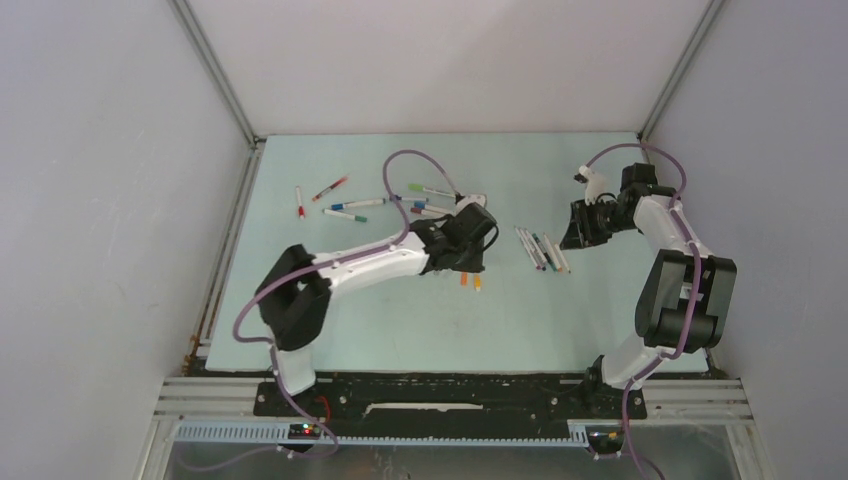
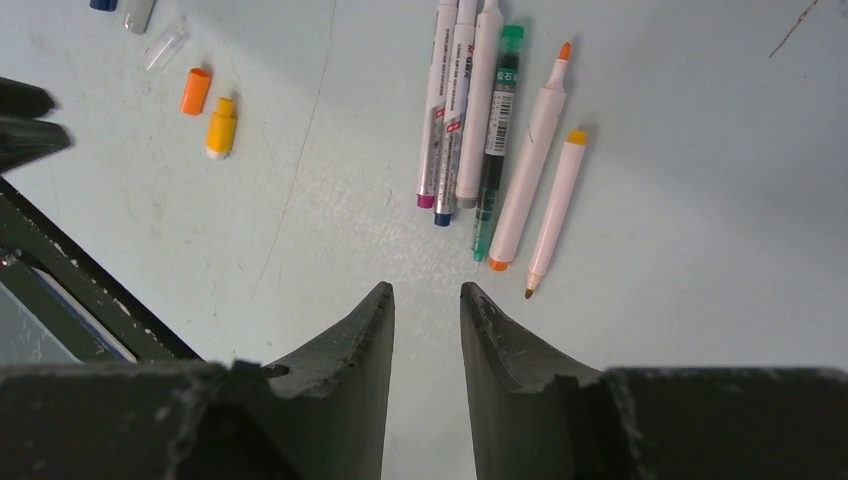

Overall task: Open the pen caps
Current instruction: Place the pen cap at the center of the board.

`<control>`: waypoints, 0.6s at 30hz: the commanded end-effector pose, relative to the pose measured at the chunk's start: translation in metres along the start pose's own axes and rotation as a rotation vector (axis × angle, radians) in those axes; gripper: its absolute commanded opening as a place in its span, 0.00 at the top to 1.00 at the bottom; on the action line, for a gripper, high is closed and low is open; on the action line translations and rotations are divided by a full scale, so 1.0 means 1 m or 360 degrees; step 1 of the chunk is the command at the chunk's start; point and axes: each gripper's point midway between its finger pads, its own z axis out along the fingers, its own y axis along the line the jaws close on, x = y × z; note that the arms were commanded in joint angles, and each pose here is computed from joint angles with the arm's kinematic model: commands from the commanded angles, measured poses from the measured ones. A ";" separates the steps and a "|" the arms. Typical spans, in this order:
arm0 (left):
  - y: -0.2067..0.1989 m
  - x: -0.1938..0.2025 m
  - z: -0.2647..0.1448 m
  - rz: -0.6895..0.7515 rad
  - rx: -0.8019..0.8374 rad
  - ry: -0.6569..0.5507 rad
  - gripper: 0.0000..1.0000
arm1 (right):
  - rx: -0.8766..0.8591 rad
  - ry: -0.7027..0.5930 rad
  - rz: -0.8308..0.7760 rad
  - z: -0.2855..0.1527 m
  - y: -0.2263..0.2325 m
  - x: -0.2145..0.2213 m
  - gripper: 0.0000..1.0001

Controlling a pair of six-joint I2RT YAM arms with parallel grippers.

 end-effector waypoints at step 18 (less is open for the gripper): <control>0.164 -0.082 -0.099 -0.0493 -0.0124 -0.0702 0.42 | -0.0042 -0.0104 -0.0109 -0.015 0.015 -0.019 0.66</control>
